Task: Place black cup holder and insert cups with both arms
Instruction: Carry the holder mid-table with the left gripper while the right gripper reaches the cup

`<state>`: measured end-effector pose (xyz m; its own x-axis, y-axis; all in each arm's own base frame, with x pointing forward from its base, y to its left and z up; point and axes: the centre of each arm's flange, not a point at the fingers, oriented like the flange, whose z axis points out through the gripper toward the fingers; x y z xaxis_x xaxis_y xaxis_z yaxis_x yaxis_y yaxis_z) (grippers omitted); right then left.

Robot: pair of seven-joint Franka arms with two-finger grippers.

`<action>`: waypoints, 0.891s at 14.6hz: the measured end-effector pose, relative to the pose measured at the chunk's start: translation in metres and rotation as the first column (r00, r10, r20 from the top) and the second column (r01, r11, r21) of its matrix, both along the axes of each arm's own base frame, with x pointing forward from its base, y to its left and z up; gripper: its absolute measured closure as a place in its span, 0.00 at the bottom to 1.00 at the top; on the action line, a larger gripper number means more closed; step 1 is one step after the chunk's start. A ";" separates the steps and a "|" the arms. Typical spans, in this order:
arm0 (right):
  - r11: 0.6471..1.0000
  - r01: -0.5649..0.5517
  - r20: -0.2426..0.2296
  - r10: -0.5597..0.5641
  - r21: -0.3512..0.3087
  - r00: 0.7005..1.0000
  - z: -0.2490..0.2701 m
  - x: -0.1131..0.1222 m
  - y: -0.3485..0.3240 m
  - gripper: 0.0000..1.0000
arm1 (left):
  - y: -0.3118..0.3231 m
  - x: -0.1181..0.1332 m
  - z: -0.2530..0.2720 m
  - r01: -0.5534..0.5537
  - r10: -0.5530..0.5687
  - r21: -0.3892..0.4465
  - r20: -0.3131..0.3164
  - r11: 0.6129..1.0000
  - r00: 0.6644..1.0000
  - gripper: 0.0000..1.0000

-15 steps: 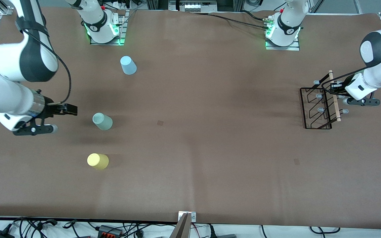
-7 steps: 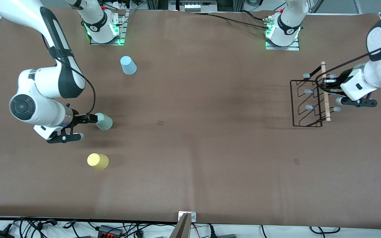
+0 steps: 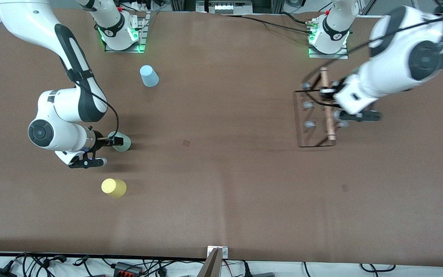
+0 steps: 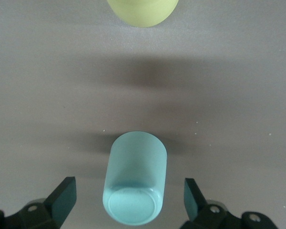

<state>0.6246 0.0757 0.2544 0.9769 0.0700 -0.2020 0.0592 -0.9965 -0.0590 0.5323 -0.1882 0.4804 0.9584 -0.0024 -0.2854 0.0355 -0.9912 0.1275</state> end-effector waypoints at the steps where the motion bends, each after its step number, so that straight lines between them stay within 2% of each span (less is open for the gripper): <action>1: 1.000 0.006 -0.002 -0.006 0.000 1.000 -0.006 0.000 0.000 0.00 | -0.020 0.000 0.001 0.007 -0.007 -0.010 -0.005 1.000 1.000 0.84; 5: 1.000 0.023 -0.030 -0.023 -0.008 0.999 -0.024 -0.003 0.003 0.00 | -0.077 0.002 -0.015 -0.021 0.020 -0.043 -0.025 0.999 0.999 0.84; 9: 1.000 0.021 -0.026 -0.021 -0.008 0.999 -0.020 -0.005 0.006 0.00 | -0.125 -0.002 -0.037 -0.079 0.077 -0.064 -0.028 0.995 0.997 0.84; 13: 1.000 0.024 -0.038 -0.024 -0.011 0.999 -0.019 -0.015 0.005 0.00 | -0.160 -0.009 -0.062 -0.066 0.063 -0.081 -0.036 0.994 0.997 0.84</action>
<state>0.6093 0.0804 0.2356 0.9699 0.0444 -0.2395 0.0333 -0.9982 -0.0500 0.5229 -0.3486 0.4184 0.9473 0.0346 -0.3185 0.1049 -0.9729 0.2062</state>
